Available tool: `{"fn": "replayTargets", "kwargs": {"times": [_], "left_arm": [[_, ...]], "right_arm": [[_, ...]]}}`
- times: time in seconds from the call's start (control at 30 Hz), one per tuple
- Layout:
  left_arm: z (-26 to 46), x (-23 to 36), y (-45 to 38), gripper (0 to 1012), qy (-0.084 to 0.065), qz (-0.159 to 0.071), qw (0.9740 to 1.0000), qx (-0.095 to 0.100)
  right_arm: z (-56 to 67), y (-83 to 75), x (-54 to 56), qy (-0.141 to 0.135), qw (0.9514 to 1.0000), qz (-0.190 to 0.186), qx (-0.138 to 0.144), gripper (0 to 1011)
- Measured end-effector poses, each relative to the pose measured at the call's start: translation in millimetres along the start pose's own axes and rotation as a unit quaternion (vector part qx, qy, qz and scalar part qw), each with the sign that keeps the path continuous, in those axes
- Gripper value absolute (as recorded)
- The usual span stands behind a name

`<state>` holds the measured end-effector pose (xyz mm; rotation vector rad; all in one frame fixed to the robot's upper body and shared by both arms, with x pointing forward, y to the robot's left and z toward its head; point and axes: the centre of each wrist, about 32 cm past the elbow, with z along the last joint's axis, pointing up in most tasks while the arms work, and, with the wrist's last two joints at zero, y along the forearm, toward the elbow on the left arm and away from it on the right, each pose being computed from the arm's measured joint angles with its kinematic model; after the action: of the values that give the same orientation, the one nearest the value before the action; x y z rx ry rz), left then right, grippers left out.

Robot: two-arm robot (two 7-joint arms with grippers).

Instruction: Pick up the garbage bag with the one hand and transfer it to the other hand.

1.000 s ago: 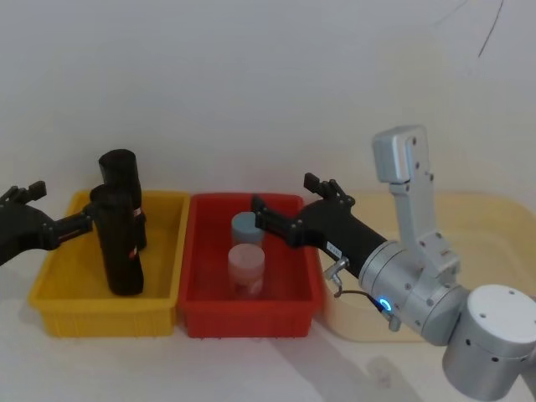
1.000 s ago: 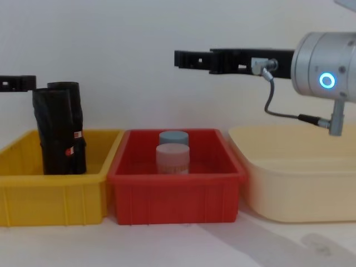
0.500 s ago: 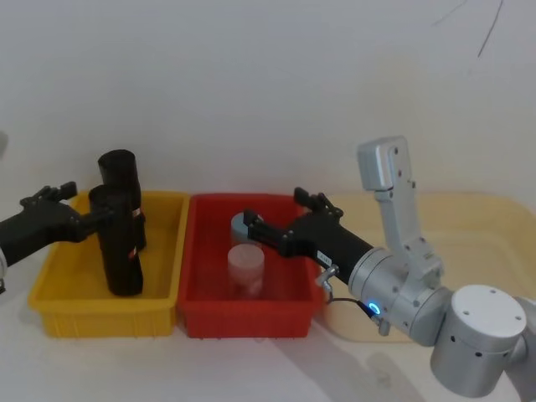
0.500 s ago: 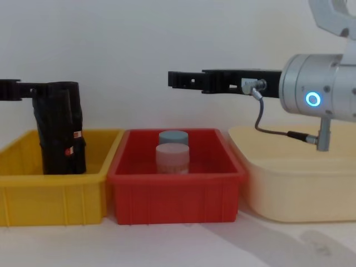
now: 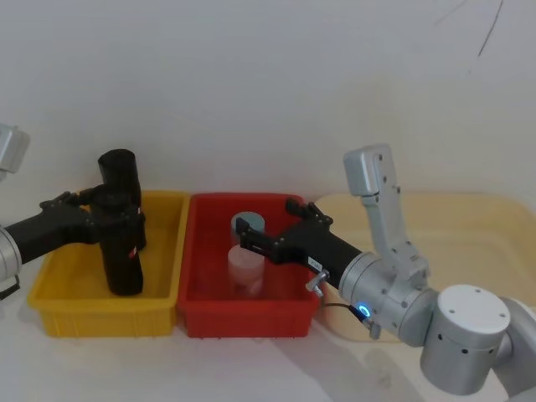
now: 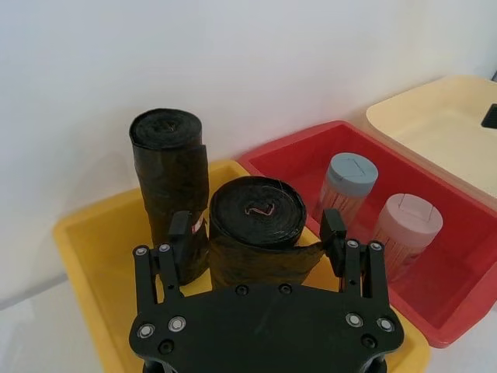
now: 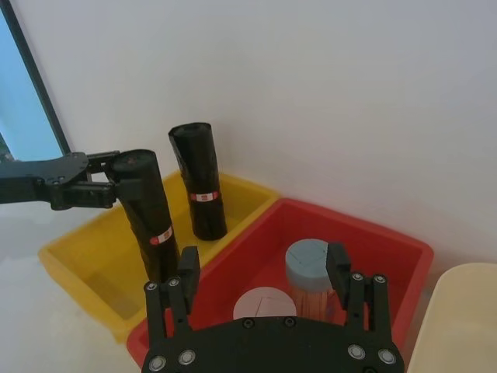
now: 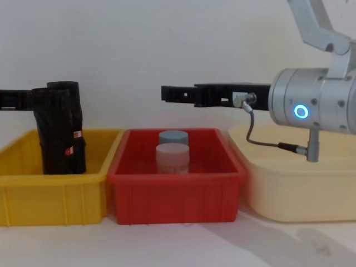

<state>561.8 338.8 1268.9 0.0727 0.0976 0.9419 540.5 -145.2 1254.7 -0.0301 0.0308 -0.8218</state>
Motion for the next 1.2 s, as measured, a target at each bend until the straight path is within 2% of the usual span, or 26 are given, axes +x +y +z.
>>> {"fn": "replayTargets", "kwargs": {"times": [0.43,0.87,1.2], "left_arm": [[-1.1,4.7,-6.4,1002,0.003,-0.011,0.9999,0.010],[-1.4,6.2,-8.4,1002,0.005,-0.014,0.9998,0.013],[-1.3,6.7,-8.9,1002,0.005,-0.014,0.9998,0.014]], "right_arm": [[-8.2,11.2,6.5,-0.004,0.9995,0.014,-0.027,1004],[-17.0,26.0,14.6,-0.016,0.9976,0.036,-0.057,1004],[-19.3,36.4,18.3,-0.023,0.9960,0.051,-0.070,1004]]}}
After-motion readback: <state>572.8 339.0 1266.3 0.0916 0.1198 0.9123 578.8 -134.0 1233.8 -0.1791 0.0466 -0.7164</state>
